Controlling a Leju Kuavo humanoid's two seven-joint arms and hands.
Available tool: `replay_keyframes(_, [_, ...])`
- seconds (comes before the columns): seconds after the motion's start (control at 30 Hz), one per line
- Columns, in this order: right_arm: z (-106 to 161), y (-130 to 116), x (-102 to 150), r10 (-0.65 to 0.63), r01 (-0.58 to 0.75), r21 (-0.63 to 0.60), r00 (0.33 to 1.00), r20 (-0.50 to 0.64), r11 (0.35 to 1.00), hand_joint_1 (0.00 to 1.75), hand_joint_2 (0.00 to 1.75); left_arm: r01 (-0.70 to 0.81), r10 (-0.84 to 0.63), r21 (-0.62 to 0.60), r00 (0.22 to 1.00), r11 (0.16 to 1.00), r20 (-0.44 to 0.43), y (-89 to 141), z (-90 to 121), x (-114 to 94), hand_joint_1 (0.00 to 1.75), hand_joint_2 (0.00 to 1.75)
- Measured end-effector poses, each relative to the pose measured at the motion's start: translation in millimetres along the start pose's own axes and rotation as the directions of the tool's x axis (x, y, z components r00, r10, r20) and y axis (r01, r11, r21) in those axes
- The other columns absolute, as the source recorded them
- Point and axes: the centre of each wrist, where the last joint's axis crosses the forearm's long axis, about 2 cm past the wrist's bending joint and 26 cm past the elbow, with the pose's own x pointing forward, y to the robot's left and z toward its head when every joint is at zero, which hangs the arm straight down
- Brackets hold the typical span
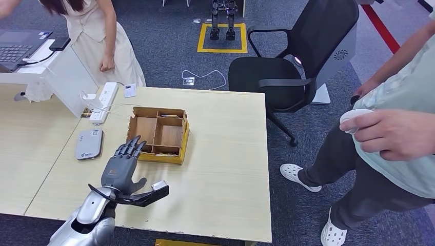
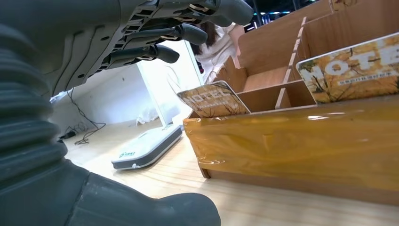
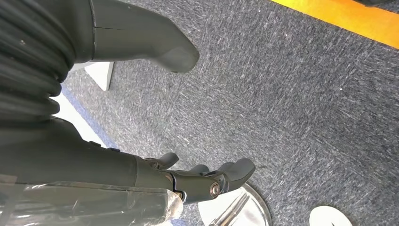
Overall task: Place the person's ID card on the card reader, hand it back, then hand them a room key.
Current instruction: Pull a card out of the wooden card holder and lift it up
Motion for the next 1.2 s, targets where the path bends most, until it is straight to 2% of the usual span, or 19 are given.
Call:
replay_keyframes(0.47, [0.8,-1.0,-0.5,-0.011,0.011,0.000,1.000,-0.003,1.000,0.00,1.75,-0.025,0.026,0.042,0.999,0.999,-0.038,2.6,-3.8,2.9,0.00,1.75])
replay_keyframes(1.2, [0.3,-1.8,2.6,-0.028,0.028,0.002,1.000,0.002,1.000,0.00,1.75,0.016,-0.011,0.051,0.995,0.999,-0.096,-4.5,-4.9,4.5,0.00,1.75])
